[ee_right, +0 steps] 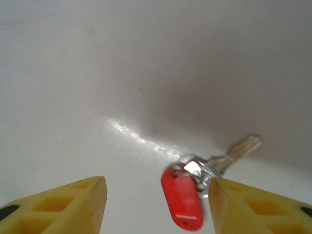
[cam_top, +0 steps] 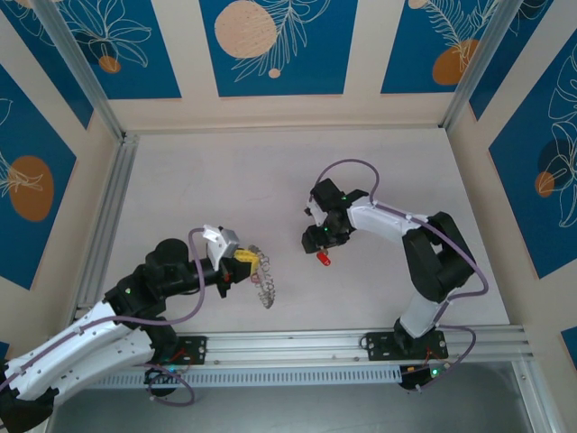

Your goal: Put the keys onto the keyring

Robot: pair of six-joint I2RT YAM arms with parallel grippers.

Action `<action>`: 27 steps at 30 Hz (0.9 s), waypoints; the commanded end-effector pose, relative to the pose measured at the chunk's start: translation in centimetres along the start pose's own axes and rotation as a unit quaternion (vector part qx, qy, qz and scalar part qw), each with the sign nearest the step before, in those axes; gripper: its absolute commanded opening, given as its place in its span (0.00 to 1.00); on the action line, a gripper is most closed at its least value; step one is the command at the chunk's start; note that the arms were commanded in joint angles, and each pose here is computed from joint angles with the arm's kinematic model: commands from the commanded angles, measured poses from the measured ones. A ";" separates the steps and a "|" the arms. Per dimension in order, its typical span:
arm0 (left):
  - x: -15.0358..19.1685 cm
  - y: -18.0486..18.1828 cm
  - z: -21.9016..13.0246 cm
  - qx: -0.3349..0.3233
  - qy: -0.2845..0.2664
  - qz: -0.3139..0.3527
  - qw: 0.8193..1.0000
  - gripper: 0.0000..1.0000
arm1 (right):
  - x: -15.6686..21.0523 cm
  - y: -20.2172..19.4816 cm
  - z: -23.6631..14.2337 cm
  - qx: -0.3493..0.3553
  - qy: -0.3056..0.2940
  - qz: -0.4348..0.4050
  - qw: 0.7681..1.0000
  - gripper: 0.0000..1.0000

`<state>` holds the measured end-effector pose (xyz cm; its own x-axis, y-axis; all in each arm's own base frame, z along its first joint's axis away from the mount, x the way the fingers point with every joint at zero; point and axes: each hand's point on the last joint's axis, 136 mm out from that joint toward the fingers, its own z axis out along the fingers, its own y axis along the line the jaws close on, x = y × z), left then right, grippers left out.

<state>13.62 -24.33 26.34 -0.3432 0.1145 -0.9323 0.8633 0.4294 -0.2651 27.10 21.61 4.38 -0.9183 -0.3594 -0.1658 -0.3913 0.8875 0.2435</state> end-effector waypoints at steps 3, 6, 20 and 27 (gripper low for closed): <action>-2.4 -0.5 -0.7 0.000 -0.034 0.008 0.999 0.00 | -0.3 0.6 0.4 -0.019 0.007 -0.017 1.000 0.57; -2.2 -0.4 -0.5 -0.002 -0.031 0.007 0.999 0.00 | 0.0 0.1 0.7 -0.005 0.012 -0.017 1.000 0.57; -2.2 -0.2 0.0 -0.004 -0.025 0.008 1.000 0.00 | 1.1 0.2 1.6 -0.037 0.037 0.012 0.999 0.58; -2.2 -0.1 0.2 -0.004 -0.026 0.008 1.000 0.00 | 2.3 0.6 0.9 -0.037 0.046 0.030 0.998 0.56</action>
<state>14.20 -24.65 25.44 -0.3626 0.1377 -0.9217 0.8519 0.4501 -0.2679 26.53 21.57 2.62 -0.9309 -0.3514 -0.0995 -0.3650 0.8857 0.2870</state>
